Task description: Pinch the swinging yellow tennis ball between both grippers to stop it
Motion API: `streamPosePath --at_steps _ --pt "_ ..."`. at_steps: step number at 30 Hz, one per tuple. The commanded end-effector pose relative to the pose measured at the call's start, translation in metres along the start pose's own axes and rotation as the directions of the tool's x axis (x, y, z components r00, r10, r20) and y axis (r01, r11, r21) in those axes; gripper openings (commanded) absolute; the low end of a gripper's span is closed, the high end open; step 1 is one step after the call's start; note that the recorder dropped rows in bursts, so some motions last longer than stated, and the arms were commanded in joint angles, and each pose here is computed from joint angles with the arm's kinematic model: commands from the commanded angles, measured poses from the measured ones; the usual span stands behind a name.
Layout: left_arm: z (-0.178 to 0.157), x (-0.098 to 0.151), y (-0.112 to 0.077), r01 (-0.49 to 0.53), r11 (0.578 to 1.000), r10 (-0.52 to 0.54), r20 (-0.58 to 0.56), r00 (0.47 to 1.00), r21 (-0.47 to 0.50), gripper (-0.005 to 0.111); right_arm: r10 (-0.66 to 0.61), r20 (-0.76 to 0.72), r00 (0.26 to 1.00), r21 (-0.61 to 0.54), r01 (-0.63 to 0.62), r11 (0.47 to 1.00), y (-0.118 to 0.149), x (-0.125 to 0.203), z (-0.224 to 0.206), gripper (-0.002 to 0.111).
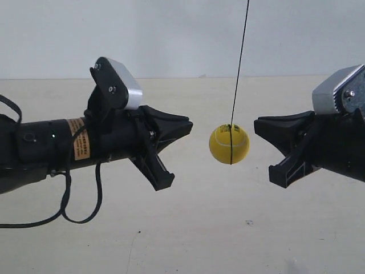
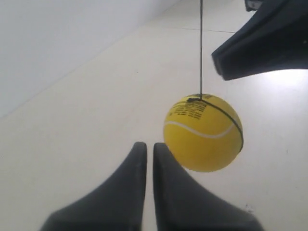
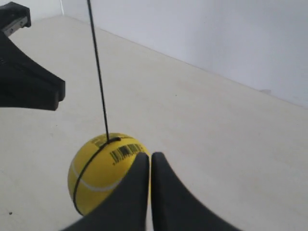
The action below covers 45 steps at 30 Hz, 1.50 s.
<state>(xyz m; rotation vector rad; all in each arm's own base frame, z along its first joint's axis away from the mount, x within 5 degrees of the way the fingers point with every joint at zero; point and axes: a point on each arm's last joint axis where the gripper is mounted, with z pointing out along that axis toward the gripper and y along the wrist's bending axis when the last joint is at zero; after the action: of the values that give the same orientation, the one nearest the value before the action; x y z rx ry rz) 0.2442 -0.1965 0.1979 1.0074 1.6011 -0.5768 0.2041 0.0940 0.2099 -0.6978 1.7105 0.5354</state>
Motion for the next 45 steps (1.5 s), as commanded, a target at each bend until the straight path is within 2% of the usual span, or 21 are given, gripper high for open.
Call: streamPosePath --at_steps 1,5,13,21,27,29,33,40,45 --pt "-0.017 -0.013 0.004 0.018 0.997 -0.023 -0.064 0.998 -0.074 0.005 0.001 0.063 0.998 0.048 -0.004 0.999 0.006 -0.01 -0.019 0.0" --pt "-0.035 -0.021 0.0 0.008 0.996 -0.012 -0.04 0.999 -0.09 0.005 -0.011 0.15 0.989 0.1 -0.005 0.995 0.014 -0.017 -0.042 0.0" --pt "-0.085 -0.041 -0.017 0.023 0.992 -0.008 0.123 0.992 -0.123 0.005 -0.065 0.303 0.951 0.217 -0.003 0.976 0.031 -0.026 -0.093 0.0" --pt "-0.136 -0.051 -0.035 0.028 0.985 0.018 0.263 0.965 -0.169 0.005 -0.042 0.412 0.91 0.282 -0.083 0.956 0.044 -0.029 -0.132 0.0" --pt "-0.194 -0.051 -0.055 0.076 0.974 0.025 0.432 0.901 -0.214 0.005 -0.029 0.475 0.88 0.299 -0.13 0.945 0.05 -0.03 -0.149 0.0" --pt "-0.22 -0.057 -0.064 0.103 0.971 0.029 0.532 0.846 -0.217 0.005 -0.023 0.478 0.878 0.296 -0.136 0.946 0.05 -0.03 -0.149 0.0" --pt "-0.248 -0.061 -0.072 0.091 0.962 0.088 0.605 0.791 -0.259 0.005 -0.016 0.479 0.878 0.293 -0.143 0.945 0.05 -0.03 -0.149 0.0" --pt "-0.27 -0.062 -0.081 0.081 0.956 0.138 0.672 0.727 -0.283 0.005 -0.016 0.479 0.878 0.293 -0.143 0.945 0.05 -0.03 -0.149 0.0" --pt "-0.273 -0.062 -0.082 0.078 0.955 0.147 0.685 0.713 -0.286 0.005 -0.016 0.479 0.878 0.293 -0.143 0.945 0.05 -0.03 -0.149 0.0"
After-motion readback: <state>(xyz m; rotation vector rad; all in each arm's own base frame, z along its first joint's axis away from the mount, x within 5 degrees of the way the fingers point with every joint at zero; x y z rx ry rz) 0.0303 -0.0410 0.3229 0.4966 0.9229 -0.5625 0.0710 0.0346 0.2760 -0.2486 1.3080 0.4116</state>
